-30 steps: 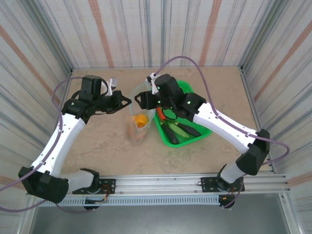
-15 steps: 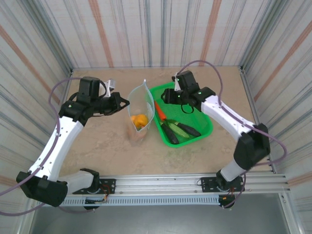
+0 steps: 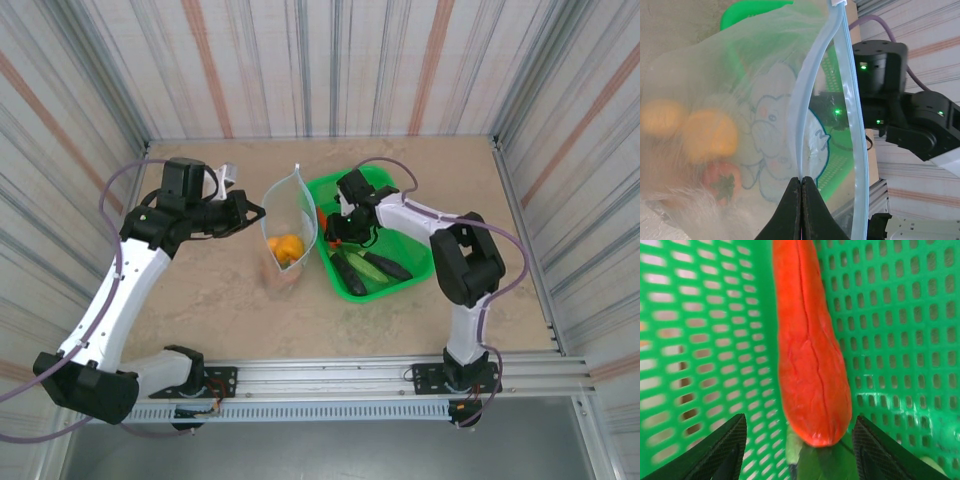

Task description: Place the food in the zip-top bag and seal the zipper

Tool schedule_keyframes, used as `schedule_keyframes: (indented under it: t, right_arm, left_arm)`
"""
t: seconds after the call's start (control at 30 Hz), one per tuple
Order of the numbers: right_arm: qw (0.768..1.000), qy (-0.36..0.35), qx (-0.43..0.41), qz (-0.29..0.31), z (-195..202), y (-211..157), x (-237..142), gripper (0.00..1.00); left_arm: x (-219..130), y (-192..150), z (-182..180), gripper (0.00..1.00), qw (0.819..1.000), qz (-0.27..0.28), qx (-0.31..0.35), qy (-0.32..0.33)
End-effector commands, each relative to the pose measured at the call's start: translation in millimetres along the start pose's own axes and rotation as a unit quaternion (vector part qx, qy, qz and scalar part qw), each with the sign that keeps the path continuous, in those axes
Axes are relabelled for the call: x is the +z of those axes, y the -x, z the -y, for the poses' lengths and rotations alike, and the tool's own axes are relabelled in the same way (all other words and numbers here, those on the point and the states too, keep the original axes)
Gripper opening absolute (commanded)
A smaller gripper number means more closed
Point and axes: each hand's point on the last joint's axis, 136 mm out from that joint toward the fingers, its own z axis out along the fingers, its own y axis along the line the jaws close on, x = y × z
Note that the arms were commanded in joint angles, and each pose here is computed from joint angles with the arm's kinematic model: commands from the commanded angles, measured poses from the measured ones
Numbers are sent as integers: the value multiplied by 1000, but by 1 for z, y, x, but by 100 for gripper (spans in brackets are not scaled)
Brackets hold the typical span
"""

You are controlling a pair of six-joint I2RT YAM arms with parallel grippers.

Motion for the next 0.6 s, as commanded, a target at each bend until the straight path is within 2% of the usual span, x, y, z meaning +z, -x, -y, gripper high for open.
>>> schedule_keyframes:
  t: [0.0, 0.13, 0.23, 0.4, 0.57]
  right_arm:
    - [998, -51, -28, -14, 12, -1, 13, 58]
    - [994, -95, -44, -27, 25, -3, 27, 55]
    - [994, -99, -50, -22, 26, 0, 29, 53]
    - [997, -53, -50, 16, 11, 13, 10, 45]
    - [997, -45, -40, 47, 10, 25, -19, 37]
  left_arm:
    - [-10, 0, 10, 0, 1000, -1, 12, -14]
    - [-7, -2, 7, 0, 1000, -4, 12, -11]
    - [-6, -2, 4, 0, 1000, -4, 12, -8]
    - [-5, -3, 4, 0, 1000, -8, 13, -9]
    - [-6, -4, 3, 0, 1000, -8, 16, -5]
